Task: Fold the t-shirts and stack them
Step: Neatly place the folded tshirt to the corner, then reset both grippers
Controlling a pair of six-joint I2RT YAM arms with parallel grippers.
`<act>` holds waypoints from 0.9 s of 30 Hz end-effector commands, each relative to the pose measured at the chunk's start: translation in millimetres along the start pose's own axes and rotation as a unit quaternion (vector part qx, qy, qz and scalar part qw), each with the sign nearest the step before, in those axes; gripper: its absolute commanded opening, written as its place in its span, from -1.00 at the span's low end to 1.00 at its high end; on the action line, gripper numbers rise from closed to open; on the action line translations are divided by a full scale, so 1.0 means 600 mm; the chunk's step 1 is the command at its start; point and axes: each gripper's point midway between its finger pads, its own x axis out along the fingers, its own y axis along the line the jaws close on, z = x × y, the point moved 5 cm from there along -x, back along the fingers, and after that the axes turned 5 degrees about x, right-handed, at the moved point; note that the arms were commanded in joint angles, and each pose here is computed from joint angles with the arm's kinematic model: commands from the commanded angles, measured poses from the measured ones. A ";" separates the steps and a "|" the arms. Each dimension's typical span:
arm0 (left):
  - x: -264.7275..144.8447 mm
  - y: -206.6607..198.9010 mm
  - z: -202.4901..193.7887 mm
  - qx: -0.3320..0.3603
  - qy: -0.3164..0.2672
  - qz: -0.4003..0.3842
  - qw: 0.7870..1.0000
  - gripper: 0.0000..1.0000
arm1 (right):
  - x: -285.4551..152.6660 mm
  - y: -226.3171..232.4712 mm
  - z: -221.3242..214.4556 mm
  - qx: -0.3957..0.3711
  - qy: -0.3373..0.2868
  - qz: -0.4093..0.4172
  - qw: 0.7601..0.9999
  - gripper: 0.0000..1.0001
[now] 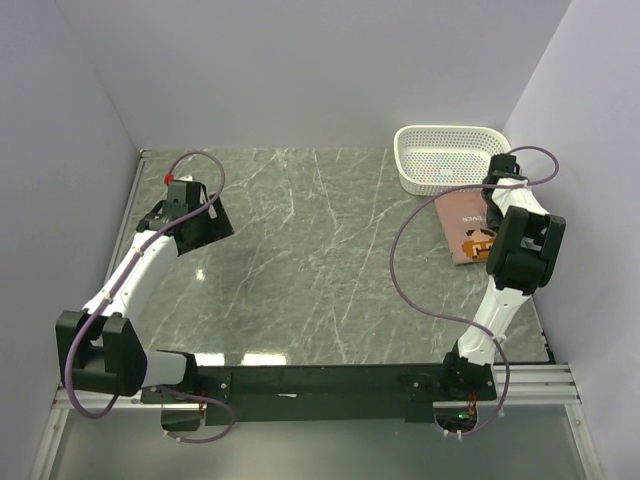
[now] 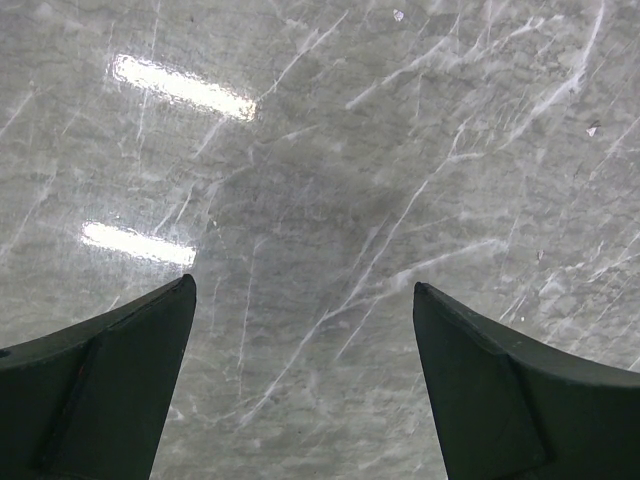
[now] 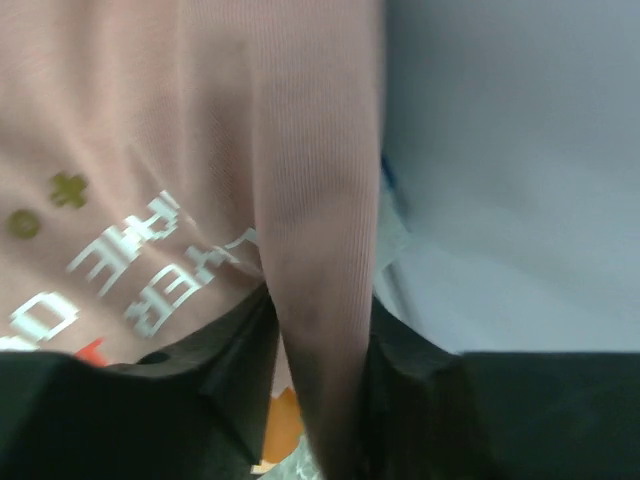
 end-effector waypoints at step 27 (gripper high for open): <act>-0.030 -0.005 0.027 -0.009 -0.057 -0.022 0.998 0.92 | -0.199 -0.122 0.006 0.319 -0.097 -0.039 0.942 0.66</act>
